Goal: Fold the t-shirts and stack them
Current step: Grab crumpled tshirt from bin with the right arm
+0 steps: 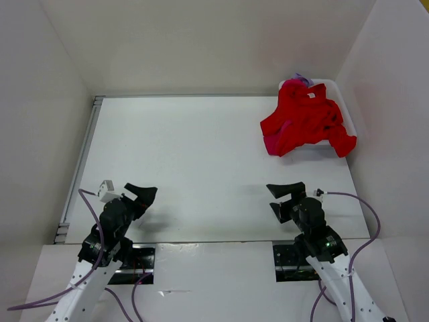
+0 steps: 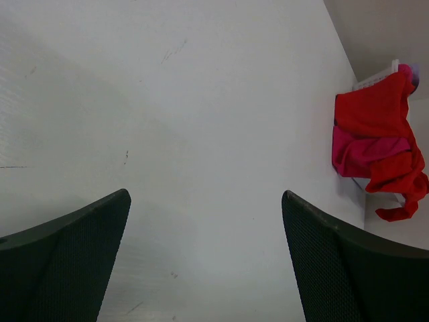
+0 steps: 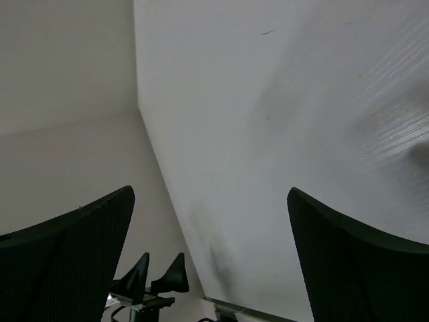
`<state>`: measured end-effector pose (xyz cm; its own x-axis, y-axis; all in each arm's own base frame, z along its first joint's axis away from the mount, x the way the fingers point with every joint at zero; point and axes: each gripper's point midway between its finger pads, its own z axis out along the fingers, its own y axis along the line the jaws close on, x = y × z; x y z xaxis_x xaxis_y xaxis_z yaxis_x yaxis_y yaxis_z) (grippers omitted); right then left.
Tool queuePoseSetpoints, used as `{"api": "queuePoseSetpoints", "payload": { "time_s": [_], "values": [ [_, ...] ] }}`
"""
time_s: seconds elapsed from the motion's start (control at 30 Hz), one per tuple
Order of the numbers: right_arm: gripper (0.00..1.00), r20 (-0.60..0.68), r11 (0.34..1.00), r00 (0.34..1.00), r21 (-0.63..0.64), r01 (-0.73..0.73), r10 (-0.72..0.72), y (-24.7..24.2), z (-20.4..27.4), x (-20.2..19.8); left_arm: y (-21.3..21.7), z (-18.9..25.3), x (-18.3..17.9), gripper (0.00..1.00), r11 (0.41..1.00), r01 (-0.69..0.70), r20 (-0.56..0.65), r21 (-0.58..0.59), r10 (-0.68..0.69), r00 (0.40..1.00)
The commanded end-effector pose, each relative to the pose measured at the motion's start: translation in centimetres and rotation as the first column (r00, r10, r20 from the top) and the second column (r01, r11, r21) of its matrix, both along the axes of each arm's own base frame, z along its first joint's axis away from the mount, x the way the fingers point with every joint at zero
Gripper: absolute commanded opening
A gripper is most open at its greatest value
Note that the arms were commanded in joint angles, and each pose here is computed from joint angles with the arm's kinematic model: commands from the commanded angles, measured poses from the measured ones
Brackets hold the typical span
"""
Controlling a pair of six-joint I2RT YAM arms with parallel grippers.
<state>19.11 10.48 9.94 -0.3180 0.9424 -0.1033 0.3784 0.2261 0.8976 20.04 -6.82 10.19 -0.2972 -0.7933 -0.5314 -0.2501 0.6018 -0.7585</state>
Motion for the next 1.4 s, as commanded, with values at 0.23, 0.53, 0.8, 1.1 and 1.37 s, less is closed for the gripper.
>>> {"api": "queuePoseSetpoints", "payload": {
  "time_s": [0.23, 0.53, 0.8, 1.1, 1.37],
  "values": [
    [0.99, 0.317, 0.998, 0.947, -0.043, -0.048, 0.059, 0.6, 7.0, 1.4, 0.2, 7.5, 0.6, 1.0, 1.0, 0.017, 0.293, -0.005, -0.015, 0.956],
    [0.99, 0.515, 0.791, 0.85, -0.564, 0.238, 0.111, -4.7, 23.0, 4.1, 5.6, 23.5, 2.2, 1.0, 0.855, -0.268, 0.522, 0.445, -0.004, 0.853],
    [0.99, 0.363, 0.263, 0.931, -0.903, 0.34, 0.04, -9.0, 30.5, 14.4, 3.0, 29.4, 9.0, 1.0, 0.621, -0.249, 0.468, 0.743, -0.218, 0.856],
    [0.99, 0.185, 0.119, 0.981, -0.975, 0.19, -0.052, -16.1, 27.4, 25.3, -2.4, 25.4, 12.3, 1.0, 0.466, -0.059, 0.31, 0.883, -0.483, 0.819],
    [0.82, -0.039, 0.332, 0.984, -0.943, 0.02, -0.171, -23.0, 17.5, 30.2, -4.5, 24.7, 15.9, 1.0, 0.278, -0.099, 0.252, 0.955, -0.592, 0.765]
  ]
}}
